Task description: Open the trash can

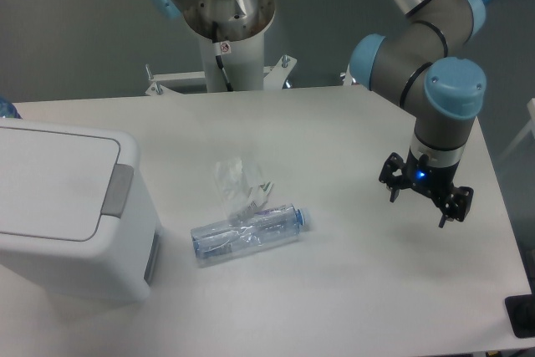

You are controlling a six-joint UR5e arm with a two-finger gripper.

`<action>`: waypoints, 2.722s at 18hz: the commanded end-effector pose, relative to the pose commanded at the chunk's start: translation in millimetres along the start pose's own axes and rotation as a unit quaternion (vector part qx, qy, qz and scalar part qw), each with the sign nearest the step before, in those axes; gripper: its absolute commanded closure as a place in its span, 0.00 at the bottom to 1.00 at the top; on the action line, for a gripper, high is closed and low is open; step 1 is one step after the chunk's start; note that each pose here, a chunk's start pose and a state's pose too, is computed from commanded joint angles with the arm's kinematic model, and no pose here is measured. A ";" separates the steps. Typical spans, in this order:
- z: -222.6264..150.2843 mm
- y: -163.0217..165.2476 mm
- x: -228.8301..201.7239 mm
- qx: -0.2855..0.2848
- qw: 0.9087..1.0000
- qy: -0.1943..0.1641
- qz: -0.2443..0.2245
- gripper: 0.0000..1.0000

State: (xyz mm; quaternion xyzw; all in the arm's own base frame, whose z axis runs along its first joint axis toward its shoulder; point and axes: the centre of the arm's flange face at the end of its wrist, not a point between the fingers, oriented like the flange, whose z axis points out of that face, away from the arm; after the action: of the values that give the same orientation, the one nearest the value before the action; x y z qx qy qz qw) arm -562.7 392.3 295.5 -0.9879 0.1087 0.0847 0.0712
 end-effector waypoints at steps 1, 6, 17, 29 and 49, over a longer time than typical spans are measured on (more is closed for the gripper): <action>0.0 0.0 0.0 0.000 1.000 0.000 0.000 0.00; -6.5 -3.2 -0.2 0.004 1.000 -0.005 0.003 0.00; -26.2 -44.3 17.0 0.087 0.985 0.012 -0.148 0.00; -131.9 -128.0 64.8 0.252 0.914 0.088 -0.305 0.00; -195.2 -240.5 233.0 0.263 0.919 0.152 -0.252 0.00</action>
State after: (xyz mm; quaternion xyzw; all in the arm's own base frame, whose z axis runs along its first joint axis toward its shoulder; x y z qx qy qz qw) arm -254.4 546.4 472.8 -0.9293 -0.1161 -0.1187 0.3298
